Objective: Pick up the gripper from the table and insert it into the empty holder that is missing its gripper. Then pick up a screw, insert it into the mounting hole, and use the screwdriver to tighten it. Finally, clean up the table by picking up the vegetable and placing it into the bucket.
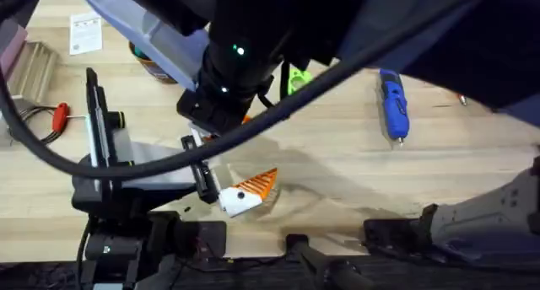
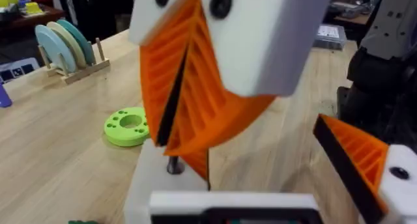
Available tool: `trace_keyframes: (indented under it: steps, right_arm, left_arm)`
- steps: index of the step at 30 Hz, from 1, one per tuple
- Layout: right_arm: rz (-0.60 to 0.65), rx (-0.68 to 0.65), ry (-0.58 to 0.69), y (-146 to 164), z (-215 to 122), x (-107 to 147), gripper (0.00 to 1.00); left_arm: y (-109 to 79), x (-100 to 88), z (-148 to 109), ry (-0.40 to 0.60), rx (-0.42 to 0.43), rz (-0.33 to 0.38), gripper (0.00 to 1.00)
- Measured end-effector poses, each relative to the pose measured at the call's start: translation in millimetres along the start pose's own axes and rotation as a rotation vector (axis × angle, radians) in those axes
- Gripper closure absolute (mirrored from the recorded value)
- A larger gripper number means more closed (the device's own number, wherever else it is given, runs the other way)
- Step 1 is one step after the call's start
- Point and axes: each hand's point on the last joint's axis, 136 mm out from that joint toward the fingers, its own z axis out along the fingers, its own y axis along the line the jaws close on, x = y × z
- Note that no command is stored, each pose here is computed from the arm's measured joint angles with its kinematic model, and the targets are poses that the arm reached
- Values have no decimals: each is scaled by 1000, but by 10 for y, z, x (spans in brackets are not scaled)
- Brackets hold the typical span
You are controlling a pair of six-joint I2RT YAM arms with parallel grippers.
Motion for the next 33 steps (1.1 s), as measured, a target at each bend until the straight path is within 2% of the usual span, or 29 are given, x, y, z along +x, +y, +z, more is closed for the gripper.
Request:
trace_keyframes:
  steps: [33]
  right_arm:
    - [17,-32,4,5,38,22,996]
  left_arm:
    - [-1,-1,0,0,0,3,16]
